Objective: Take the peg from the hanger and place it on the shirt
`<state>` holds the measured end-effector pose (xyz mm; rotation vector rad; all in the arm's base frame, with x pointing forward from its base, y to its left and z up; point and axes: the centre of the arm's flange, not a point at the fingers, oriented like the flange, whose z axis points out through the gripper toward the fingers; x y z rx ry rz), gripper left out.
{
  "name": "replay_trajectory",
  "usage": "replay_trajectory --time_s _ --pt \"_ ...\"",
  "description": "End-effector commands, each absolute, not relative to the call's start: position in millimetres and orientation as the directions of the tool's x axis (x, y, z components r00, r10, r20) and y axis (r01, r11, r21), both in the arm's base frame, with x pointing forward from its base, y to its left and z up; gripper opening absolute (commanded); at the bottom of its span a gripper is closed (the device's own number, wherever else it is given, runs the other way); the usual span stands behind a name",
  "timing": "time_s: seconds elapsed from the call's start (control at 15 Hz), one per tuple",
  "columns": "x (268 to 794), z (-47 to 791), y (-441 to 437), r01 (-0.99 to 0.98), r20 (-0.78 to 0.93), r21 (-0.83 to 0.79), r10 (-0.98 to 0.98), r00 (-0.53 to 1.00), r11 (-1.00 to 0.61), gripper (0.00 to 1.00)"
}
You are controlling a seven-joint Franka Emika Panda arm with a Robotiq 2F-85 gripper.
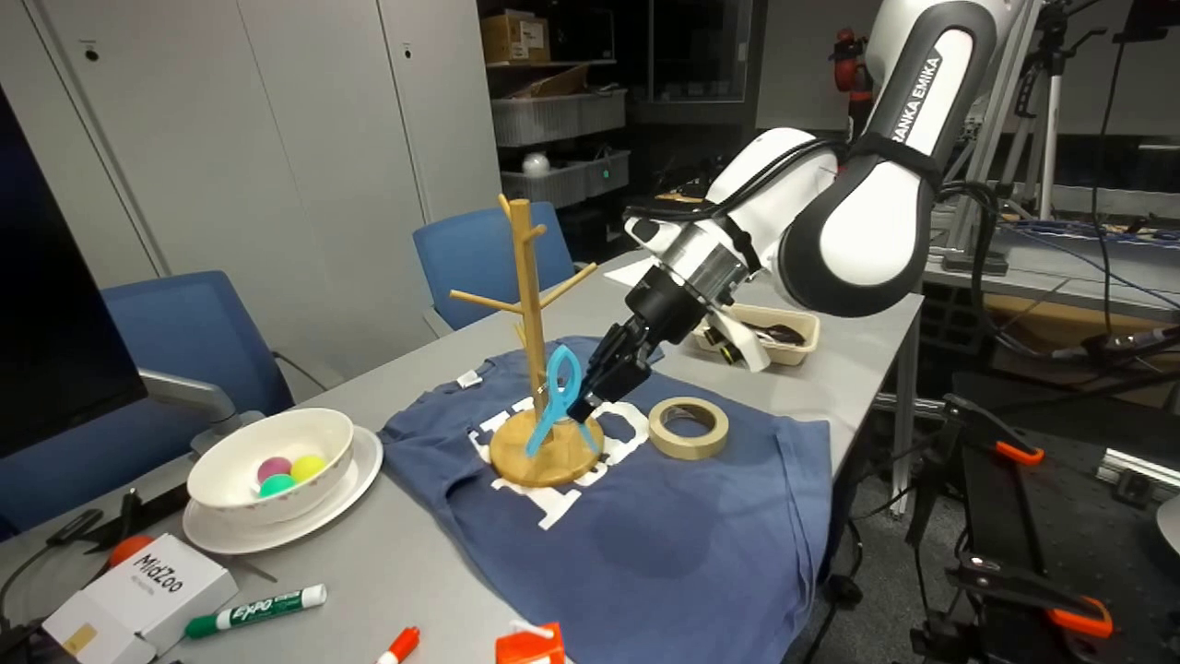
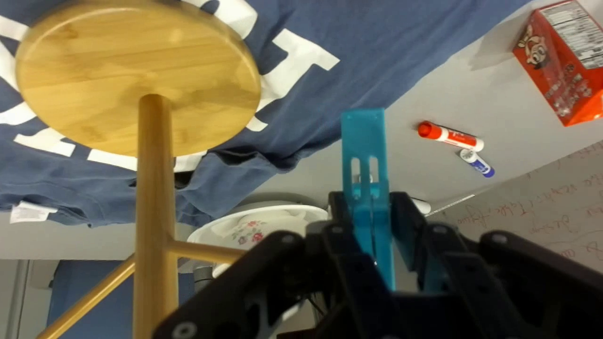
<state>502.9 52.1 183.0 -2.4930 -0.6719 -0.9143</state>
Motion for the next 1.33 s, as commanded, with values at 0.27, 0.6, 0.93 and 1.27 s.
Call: replay_trajectory --time_s 0.27,0.6,0.93,1.27 --pt "472 192 41 0.525 0.558 -0.312 0.295 0.776 -0.792 0.07" --pt "469 175 21 0.451 0.439 -0.348 0.283 0.853 -0.822 0.07" --pt "485 149 -5 0.346 0.358 -0.364 0.213 0.909 -0.865 0.07" --pt "498 126 -18 0.291 0.317 -0.359 0.177 0.932 -0.887 0.07"
